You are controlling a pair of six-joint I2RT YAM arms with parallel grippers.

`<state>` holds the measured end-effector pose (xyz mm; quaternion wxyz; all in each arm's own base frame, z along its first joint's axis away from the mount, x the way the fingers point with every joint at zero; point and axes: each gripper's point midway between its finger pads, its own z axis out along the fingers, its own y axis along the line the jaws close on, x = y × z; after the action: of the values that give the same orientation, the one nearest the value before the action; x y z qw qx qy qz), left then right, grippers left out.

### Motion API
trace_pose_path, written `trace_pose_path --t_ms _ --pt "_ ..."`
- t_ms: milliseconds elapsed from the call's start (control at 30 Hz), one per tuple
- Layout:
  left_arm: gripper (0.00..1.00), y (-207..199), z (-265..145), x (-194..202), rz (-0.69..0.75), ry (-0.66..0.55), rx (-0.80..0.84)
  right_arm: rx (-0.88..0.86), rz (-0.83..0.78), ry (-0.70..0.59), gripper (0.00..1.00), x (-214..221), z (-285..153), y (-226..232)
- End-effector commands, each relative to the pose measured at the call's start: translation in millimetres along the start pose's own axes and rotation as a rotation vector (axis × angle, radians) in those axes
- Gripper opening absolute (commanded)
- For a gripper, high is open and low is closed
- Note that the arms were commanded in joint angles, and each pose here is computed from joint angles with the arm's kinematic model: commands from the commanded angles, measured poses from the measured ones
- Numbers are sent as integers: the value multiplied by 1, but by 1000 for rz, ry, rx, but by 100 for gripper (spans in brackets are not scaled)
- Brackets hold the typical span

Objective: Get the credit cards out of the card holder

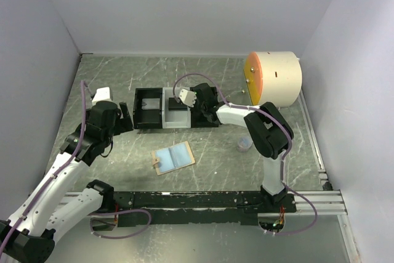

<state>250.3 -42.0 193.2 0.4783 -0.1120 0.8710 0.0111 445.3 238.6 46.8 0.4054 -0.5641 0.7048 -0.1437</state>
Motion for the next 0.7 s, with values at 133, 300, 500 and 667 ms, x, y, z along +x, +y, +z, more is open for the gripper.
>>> trace_pose_path --t_ms 133,300,500,667 --pt "98 -5 2 0 13 3 28 -8 23 7 26 5 -15 0" --pt "98 -5 2 1 15 5 30 8 66 58 27 12 -15 -2" --pt "97 -7 4 2 21 11 36 21 117 27 31 6 -19 -5" --pt "97 -7 4 3 25 17 38 47 137 28 35 3 -21 -13"
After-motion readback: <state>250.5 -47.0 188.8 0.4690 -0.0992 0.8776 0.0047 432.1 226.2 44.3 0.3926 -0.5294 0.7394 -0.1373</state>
